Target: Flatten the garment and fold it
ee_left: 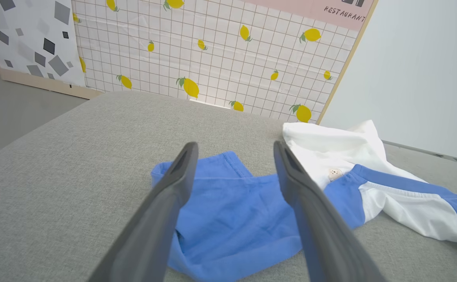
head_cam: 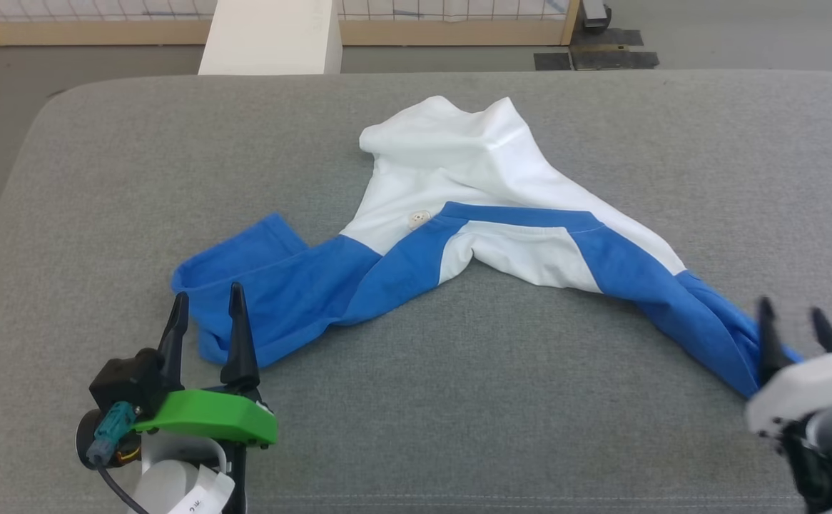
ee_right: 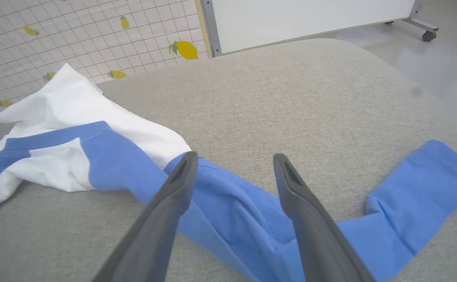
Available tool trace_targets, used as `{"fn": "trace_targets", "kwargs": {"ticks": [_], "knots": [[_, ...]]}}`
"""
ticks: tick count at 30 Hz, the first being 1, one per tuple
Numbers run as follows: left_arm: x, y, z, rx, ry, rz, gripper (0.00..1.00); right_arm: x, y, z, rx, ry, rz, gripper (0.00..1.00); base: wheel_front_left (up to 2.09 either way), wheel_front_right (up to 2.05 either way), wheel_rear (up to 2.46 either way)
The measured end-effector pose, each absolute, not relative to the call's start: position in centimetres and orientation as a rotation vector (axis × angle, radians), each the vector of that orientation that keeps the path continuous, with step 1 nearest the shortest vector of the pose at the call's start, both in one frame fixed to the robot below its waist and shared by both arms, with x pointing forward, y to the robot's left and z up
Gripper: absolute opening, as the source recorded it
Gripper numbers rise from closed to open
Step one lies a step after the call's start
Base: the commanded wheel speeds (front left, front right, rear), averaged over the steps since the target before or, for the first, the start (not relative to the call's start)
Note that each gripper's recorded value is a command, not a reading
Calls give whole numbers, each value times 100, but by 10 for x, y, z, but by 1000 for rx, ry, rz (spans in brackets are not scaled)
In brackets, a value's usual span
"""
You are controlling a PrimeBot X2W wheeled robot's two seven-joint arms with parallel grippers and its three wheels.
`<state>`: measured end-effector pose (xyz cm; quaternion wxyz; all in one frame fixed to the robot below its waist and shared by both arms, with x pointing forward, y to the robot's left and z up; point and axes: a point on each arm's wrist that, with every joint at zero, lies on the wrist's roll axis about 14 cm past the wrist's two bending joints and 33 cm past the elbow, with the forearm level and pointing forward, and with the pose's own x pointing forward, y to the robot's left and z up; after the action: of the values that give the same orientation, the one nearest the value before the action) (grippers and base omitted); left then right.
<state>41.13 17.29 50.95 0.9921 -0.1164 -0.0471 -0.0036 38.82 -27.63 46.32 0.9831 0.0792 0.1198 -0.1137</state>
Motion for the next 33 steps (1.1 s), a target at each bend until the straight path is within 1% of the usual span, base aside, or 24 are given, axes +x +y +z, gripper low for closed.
{"fn": "trace_targets", "kwargs": {"ticks": [2,5,11,13,17,20,21,24,25,26,27,28,29,33], "knots": [[412,171,510,-234,-95,-12,100,395,-259,470,148,234,-172,100,0,0,0],[412,169,508,-234,-88,-18,100,410,-236,472,115,273,-84,100,0,0,0],[417,173,503,-233,-82,-8,100,458,-207,481,-1,381,59,100,0,0,0],[420,176,502,-231,-80,0,100,473,-197,478,-48,441,104,100,0,0,0],[427,181,501,-230,-84,13,100,492,-181,461,-97,583,179,100,0,0,0],[429,186,498,-229,-79,28,100,498,-166,443,-126,690,238,100,0,0,0],[430,192,493,-228,-66,45,100,499,-154,424,-159,785,287,100,0,0,0],[429,199,488,-225,-53,65,100,497,-149,408,-164,869,313,100,0,0,0],[429,200,486,-224,-48,71,100,497,-148,403,-175,892,320,95,0,0,0],[428,202,484,-223,-45,75,100,496,-146,400,-175,904,328,63,0,0,0],[428,203,483,-222,-42,79,100,496,-143,398,-167,911,339,36,0,0,0],[428,204,482,-220,-39,83,100,495,-138,396,-164,917,356,12,0,0,0],[427,205,482,-220,-38,87,100,494,-133,395,-172,917,379,0,0,0,0],[426,206,485,-220,-45,91,100,487,-112,408,-177,870,470,0,0,0,0]]}}
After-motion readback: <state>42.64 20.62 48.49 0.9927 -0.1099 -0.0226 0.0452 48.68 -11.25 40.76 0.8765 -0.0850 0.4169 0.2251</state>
